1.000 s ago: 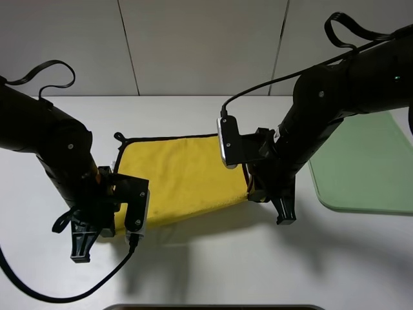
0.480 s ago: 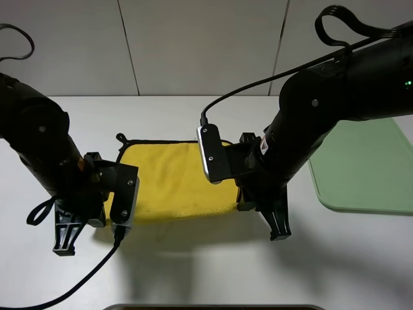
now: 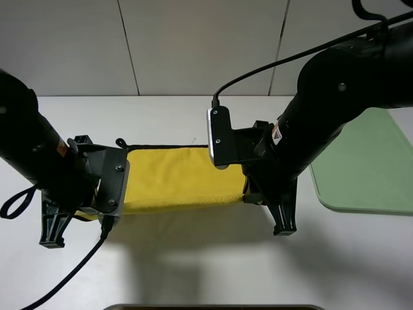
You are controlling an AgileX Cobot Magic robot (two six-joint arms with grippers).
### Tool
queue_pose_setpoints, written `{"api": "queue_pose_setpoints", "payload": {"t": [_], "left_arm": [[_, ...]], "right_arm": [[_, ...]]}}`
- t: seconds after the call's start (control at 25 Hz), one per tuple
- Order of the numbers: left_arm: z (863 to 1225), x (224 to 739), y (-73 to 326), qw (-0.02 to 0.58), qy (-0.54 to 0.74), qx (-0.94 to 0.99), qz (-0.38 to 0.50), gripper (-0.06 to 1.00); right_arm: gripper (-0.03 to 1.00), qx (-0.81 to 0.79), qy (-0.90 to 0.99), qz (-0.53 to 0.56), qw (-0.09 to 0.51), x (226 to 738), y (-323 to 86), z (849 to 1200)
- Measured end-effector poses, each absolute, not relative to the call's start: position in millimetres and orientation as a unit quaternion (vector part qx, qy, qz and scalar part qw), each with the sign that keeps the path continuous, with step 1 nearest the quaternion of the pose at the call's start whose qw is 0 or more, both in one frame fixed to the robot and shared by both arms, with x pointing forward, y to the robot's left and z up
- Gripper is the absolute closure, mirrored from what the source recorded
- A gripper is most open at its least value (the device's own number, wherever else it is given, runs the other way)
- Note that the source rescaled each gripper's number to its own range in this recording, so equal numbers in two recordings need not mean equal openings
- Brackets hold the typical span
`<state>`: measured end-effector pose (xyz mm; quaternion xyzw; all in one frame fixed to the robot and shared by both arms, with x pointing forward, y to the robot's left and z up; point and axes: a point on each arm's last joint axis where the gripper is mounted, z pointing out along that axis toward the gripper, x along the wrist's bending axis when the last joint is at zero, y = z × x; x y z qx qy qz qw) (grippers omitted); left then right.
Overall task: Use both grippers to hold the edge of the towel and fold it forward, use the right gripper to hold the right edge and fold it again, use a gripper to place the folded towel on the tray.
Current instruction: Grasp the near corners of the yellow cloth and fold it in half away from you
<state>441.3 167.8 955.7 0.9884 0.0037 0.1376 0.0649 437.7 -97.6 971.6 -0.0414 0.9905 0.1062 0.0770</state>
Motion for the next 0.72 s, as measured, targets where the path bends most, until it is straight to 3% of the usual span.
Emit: {"api": "queue_pose_setpoints", "payload": {"t": [0.72], "left_arm": [[984.2,433.6,173.3,0.086,0.006,0.982,0.170,0.94]], "right_arm": [[0.97,-0.037,0.992,0.105,0.064,414.4,-101.2,995.9]]}}
